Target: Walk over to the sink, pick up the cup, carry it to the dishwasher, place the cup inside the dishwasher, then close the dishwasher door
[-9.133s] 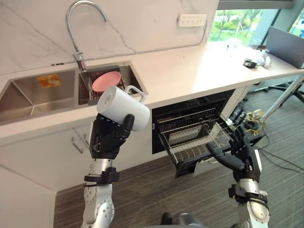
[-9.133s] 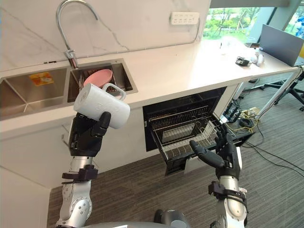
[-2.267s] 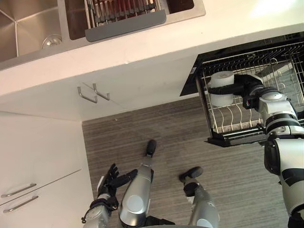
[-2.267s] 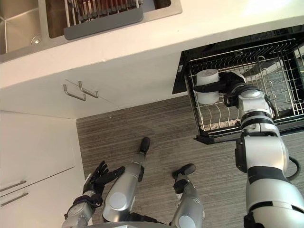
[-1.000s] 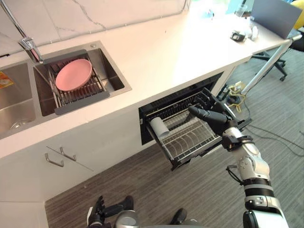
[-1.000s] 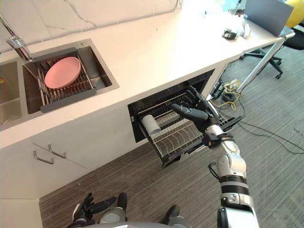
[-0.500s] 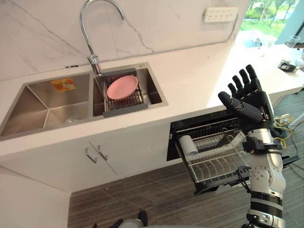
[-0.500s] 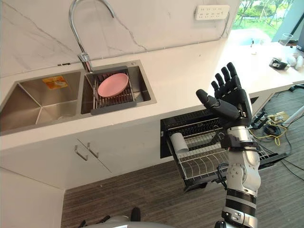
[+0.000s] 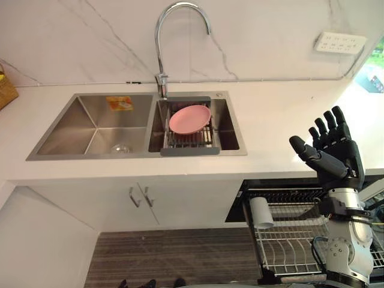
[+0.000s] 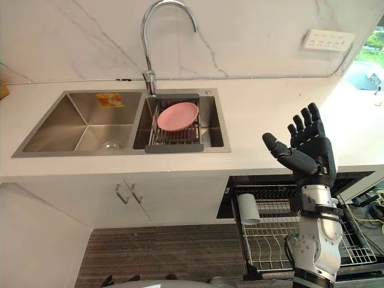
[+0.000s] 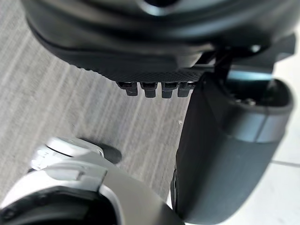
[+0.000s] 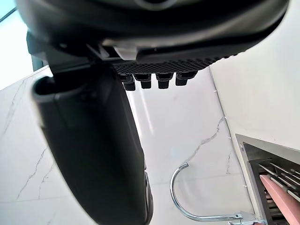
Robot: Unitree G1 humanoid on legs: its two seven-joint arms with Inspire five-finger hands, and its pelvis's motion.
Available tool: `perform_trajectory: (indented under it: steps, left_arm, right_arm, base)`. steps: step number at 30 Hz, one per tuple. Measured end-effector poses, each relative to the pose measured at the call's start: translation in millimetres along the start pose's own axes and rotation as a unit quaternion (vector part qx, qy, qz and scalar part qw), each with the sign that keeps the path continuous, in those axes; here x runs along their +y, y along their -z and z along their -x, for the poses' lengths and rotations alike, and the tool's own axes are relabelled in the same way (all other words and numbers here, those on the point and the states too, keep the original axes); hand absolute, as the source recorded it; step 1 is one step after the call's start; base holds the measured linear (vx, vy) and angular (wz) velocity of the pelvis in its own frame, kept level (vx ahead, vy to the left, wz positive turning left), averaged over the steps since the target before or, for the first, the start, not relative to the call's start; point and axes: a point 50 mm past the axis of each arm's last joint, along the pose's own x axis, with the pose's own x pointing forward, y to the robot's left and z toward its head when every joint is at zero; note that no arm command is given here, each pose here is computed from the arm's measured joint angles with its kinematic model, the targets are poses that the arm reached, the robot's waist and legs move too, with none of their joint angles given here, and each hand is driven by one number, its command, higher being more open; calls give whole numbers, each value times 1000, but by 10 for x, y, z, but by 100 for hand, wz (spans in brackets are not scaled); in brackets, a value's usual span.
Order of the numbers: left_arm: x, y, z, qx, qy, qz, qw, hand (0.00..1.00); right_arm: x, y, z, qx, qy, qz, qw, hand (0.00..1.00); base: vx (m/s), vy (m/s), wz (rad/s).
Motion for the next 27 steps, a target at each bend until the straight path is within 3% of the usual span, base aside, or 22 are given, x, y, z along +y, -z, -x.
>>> perform_trajectory:
  steps: [11, 21, 27]
  left_arm:
    - [-3, -40, -6, -15, -5, -24, 1000, 100]
    - [-141, -134, -6, -61, -35, 65, 995, 100]
    - [-164, -139, -6, -65, -25, 16, 997, 100]
  right_arm:
    - [5, 8, 17, -12, 19, 0, 1000, 100]
    - [106, -90, 63, -32, -19, 2, 999, 100]
    - [167, -127, -12, -48, -34, 1, 998, 100]
  base:
    - [35, 12, -7]
    - [56, 33, 12]
    - [81, 98, 4]
